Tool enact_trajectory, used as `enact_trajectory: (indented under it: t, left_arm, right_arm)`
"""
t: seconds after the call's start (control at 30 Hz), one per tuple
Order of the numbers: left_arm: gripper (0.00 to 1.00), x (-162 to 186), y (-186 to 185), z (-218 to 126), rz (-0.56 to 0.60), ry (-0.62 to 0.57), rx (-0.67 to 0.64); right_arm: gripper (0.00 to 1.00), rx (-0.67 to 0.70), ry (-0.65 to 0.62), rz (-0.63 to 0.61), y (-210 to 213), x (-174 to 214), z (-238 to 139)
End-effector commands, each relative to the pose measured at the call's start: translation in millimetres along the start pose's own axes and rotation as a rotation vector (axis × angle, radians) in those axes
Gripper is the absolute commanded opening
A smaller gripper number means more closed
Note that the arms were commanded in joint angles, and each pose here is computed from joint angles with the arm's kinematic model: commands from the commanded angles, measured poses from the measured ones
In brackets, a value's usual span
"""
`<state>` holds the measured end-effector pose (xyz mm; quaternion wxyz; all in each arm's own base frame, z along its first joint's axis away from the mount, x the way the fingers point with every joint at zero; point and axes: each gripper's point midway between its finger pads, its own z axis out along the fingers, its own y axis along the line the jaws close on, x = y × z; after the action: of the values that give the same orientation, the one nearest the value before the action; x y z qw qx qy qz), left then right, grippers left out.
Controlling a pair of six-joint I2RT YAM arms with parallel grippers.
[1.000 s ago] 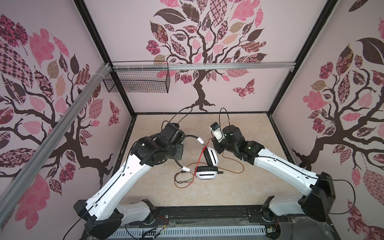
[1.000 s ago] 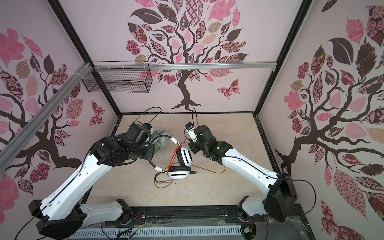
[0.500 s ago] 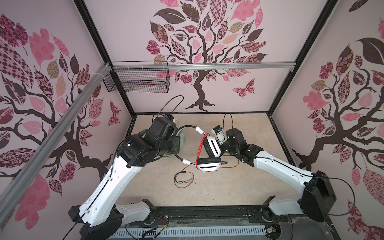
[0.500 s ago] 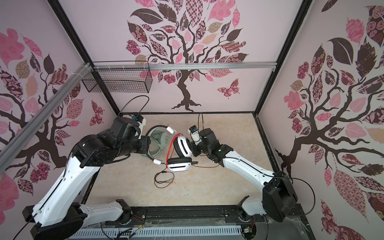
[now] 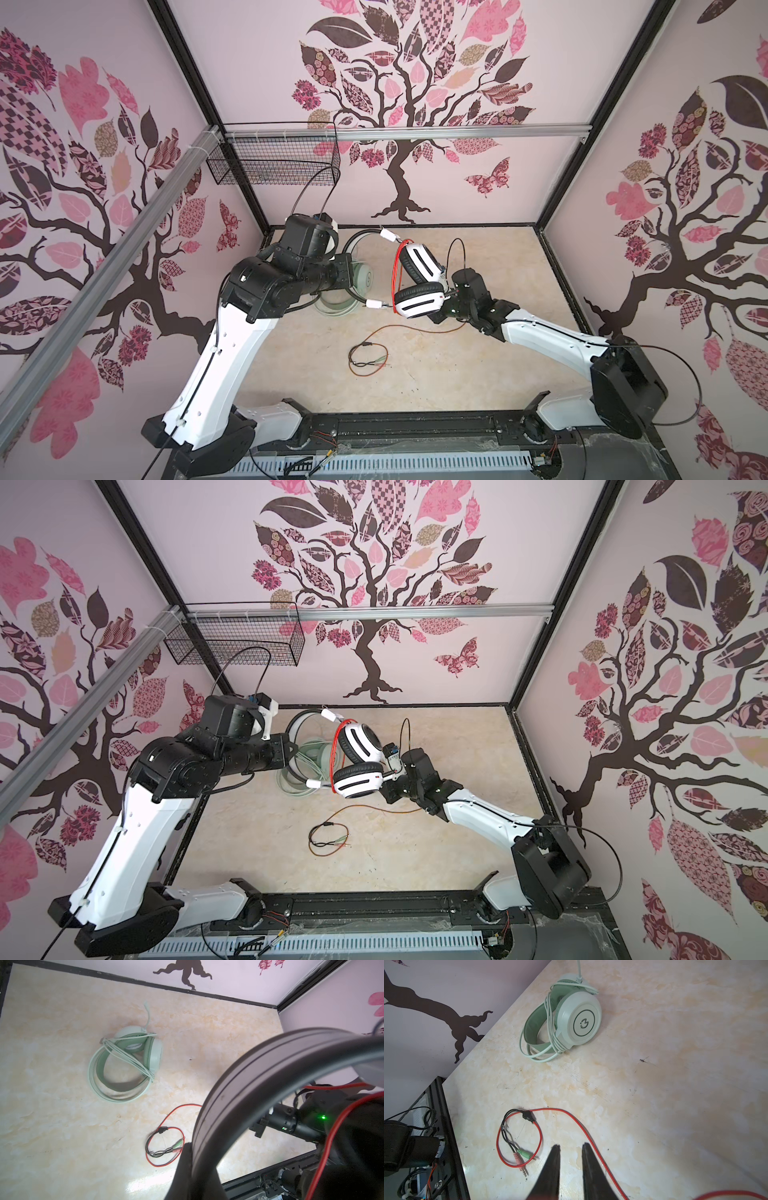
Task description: Wrap the headphones
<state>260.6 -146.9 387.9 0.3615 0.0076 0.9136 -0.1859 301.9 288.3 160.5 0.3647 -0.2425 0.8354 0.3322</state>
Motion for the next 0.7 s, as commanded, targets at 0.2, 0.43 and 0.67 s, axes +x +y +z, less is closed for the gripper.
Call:
enact_trajectory:
  t: [0.2,0.43,0.67]
  left_arm:
    - [0.0,-47.0,-18.8,-31.6,-0.049,-0.16,0.073]
    - [0.0,-50.5,-13.0,-19.3,-0.069,-0.145,0.04]
    - [0.0,-53.4,-14.3,-18.8,-0.07,-0.148,0.047]
  right_arm:
    - [0.3,-0.067,0.028,0.006,6.2,12.9,7.2]
    - [0.47,-0.146,-0.036,-0.034,32.3,18.6,-41.1]
    - [0.52,-0.171,-0.178,0.08,16.4,5.8,-88.0]
